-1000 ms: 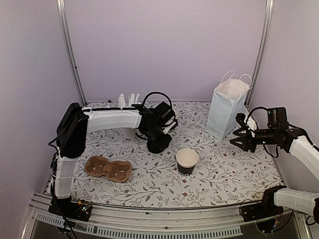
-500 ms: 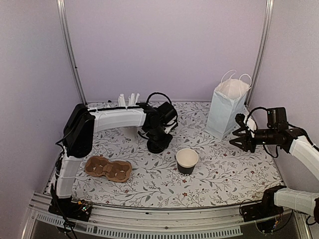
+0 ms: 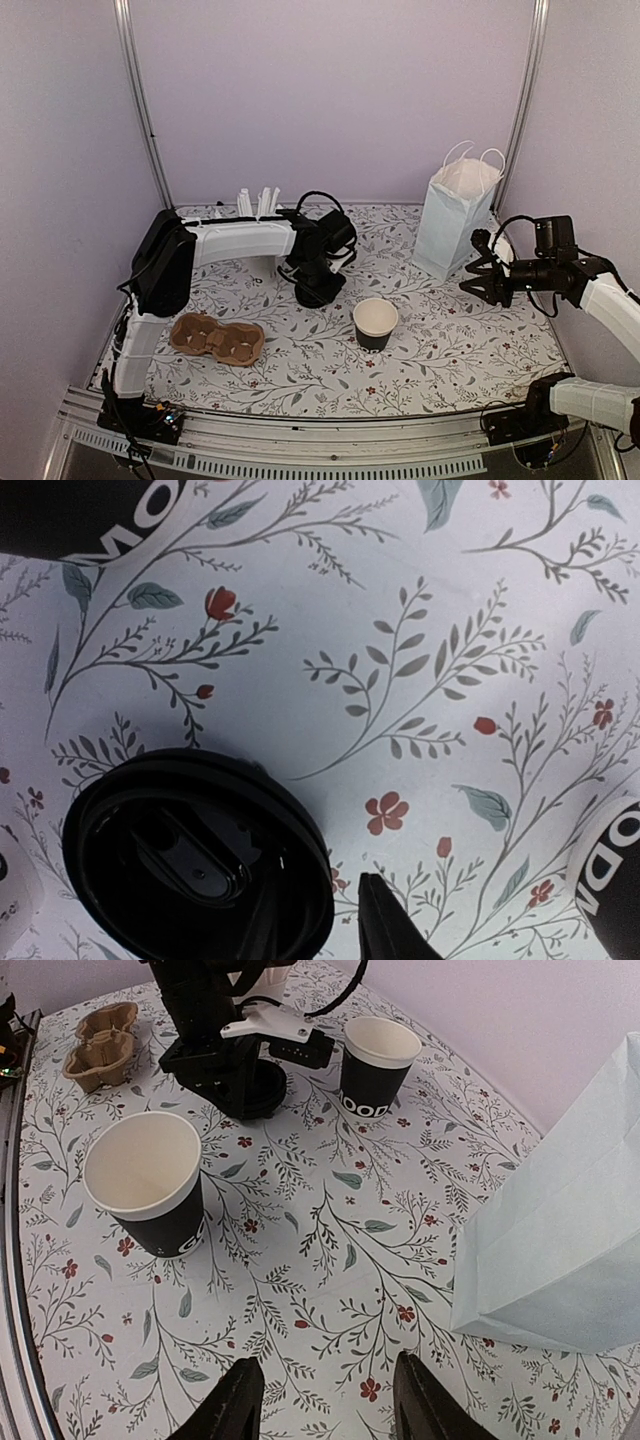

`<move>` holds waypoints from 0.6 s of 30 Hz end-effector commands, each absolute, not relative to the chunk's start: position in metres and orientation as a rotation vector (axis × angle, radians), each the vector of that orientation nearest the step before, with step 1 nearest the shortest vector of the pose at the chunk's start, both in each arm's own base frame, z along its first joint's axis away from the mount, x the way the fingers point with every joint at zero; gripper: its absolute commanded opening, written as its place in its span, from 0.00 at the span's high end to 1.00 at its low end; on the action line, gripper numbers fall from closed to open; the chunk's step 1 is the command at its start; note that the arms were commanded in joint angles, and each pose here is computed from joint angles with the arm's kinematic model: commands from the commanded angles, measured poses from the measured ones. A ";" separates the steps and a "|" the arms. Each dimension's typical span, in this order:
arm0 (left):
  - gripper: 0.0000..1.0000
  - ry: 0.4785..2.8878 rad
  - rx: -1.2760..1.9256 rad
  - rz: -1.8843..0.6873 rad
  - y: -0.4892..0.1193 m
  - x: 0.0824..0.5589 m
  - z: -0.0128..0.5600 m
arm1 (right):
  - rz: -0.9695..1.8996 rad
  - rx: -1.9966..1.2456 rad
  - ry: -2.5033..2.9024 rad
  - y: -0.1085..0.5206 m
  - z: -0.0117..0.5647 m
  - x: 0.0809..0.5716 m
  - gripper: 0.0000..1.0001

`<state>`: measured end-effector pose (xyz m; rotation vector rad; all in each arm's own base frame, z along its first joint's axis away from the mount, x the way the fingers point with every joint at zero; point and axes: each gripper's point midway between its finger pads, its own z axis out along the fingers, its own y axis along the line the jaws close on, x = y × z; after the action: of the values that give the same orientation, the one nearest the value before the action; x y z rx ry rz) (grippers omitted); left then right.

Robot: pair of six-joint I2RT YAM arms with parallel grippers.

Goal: Pack the takeout coffee

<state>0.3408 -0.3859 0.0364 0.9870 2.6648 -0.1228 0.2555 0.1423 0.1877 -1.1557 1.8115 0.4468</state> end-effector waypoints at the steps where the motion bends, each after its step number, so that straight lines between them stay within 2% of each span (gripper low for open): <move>1: 0.71 2.688 0.975 -0.134 -0.383 0.343 0.035 | 0.449 -1.169 1.797 0.144 0.187 0.253 0.53; 18: 0.91 2.699 0.979 -0.140 -0.379 0.337 0.038 | 0.442 -1.171 1.802 0.143 0.185 0.253 0.53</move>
<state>0.3364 -0.3857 0.0352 0.9947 2.6832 -0.1388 0.2550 0.1426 0.1867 -1.1591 1.8118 0.4472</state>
